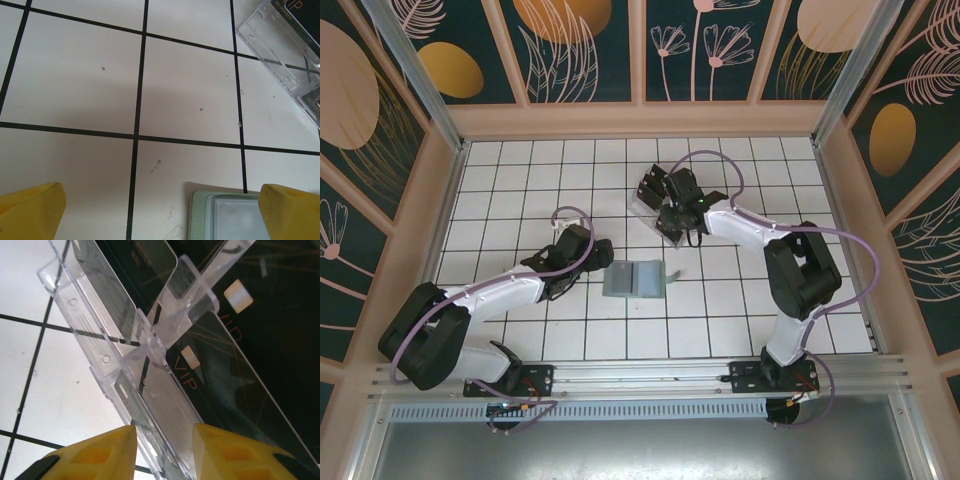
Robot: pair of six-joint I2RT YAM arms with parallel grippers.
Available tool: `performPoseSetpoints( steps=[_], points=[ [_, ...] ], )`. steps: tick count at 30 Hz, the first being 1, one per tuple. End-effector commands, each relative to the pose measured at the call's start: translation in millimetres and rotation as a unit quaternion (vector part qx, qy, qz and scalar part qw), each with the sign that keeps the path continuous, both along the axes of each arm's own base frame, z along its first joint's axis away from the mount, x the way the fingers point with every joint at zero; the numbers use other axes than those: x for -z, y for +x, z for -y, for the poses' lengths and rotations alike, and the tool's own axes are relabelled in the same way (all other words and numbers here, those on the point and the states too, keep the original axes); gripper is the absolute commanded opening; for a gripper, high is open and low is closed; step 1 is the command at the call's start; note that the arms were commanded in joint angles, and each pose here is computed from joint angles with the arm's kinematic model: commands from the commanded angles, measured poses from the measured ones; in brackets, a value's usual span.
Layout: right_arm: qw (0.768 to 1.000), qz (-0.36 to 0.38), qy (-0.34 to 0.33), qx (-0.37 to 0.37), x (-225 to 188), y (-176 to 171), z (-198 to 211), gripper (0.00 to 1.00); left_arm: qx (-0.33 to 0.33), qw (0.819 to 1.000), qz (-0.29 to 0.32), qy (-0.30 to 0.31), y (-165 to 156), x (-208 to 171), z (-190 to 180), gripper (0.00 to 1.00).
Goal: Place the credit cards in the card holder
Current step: Move the card holder to the center of the table, then pick up the credit card from the storage box.
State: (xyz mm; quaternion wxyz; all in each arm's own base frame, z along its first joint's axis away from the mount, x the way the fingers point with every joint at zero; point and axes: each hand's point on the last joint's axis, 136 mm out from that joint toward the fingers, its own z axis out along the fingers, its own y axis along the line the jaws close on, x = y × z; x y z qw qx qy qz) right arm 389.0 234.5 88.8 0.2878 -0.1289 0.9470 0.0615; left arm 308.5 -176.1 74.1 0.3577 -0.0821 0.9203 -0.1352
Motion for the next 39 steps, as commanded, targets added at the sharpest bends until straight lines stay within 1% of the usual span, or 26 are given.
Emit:
performPoseSetpoints(
  steps=[1,12,18,24,34,39],
  points=[
    [1.000,0.004,-0.028,-0.004,3.7,4.3,-1.8,0.35,0.005,1.000,0.010,-0.010,5.0,-5.3,3.4,0.98],
    [0.998,-0.017,-0.047,-0.023,25.6,0.5,-11.0,0.33,0.001,1.000,0.009,-0.014,3.8,-2.9,1.1,0.98],
    [0.999,-0.018,-0.037,-0.032,20.4,-4.2,-17.1,0.27,0.001,1.000,0.006,-0.014,4.2,0.0,1.7,0.98],
    [0.999,-0.016,-0.027,-0.035,14.4,-5.2,-19.6,0.25,0.000,1.000,0.004,-0.016,4.0,1.8,2.0,0.98],
    [0.999,-0.015,-0.021,-0.035,11.1,-4.6,-20.9,0.23,0.003,1.000,0.001,-0.020,1.0,5.3,2.3,0.98],
    [0.999,-0.011,-0.014,-0.034,5.0,-3.5,-21.1,0.24,0.002,1.000,-0.002,-0.019,-0.4,7.3,1.2,0.98]
  ],
)
